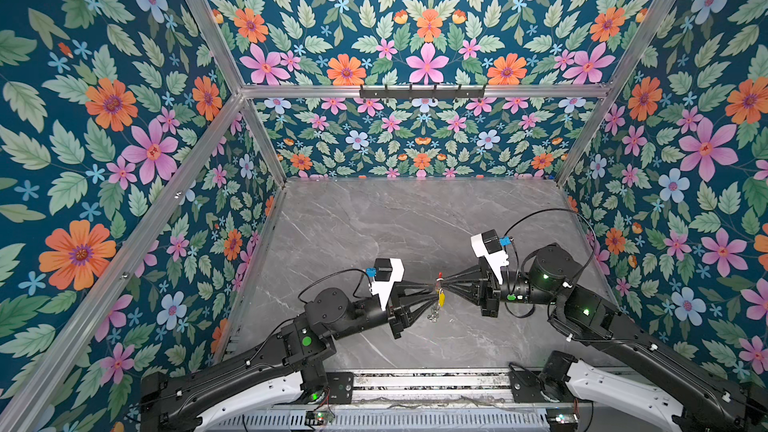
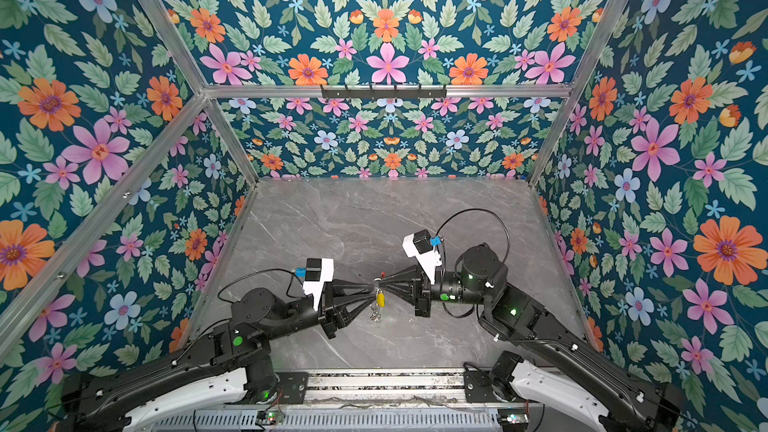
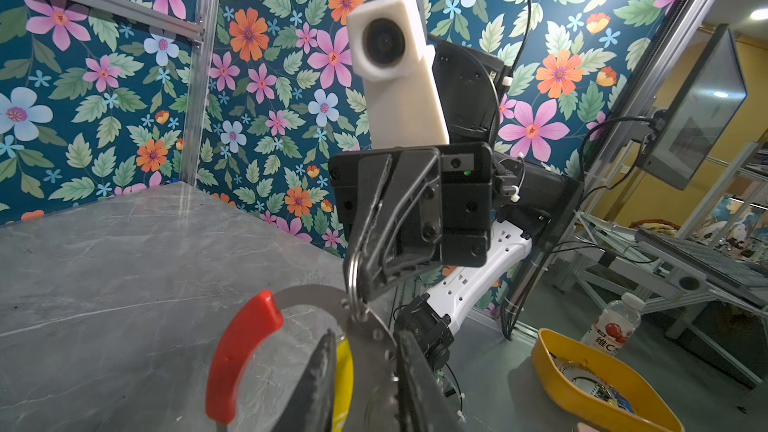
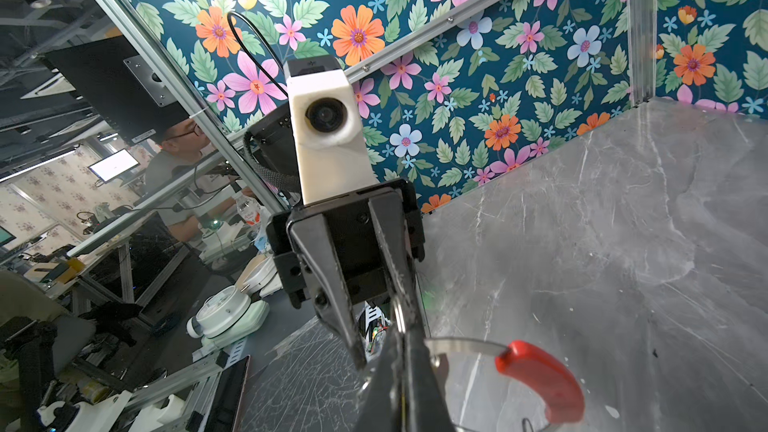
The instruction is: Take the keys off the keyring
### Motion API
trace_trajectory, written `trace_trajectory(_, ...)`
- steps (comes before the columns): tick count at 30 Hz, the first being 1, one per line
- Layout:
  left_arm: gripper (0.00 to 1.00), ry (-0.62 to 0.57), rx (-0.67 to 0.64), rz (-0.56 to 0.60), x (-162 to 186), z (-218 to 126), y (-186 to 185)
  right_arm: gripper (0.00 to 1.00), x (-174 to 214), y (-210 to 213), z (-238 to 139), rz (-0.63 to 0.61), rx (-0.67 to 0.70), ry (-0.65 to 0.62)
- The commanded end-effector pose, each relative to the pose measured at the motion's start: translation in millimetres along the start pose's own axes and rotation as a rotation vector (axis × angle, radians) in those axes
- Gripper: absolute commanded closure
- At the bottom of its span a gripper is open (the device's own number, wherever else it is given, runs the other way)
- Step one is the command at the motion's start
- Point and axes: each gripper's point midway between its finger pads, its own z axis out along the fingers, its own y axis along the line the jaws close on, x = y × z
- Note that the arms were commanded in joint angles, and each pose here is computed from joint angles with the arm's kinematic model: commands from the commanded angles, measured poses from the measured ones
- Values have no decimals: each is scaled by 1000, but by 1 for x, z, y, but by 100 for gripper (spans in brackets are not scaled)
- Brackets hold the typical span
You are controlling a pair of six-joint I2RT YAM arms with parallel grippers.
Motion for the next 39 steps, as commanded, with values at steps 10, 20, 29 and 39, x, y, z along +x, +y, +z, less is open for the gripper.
trace_trajectory(10,73,-56,6,30,-21,0,-5,100,-4,8,0,-12,-41,-11)
trace_trajectory(20,75,-43,-42,20,-17,2,4,100,-7,12,-3,-17,-53,-28)
trace_trajectory(29,79,-48,8,10,-19,5,-4,100,-6,11,0,-10,-59,-26)
trace_trajectory(39,96,-50,19,1,-18,6,-5,100,-4,7,0,-6,-45,-27)
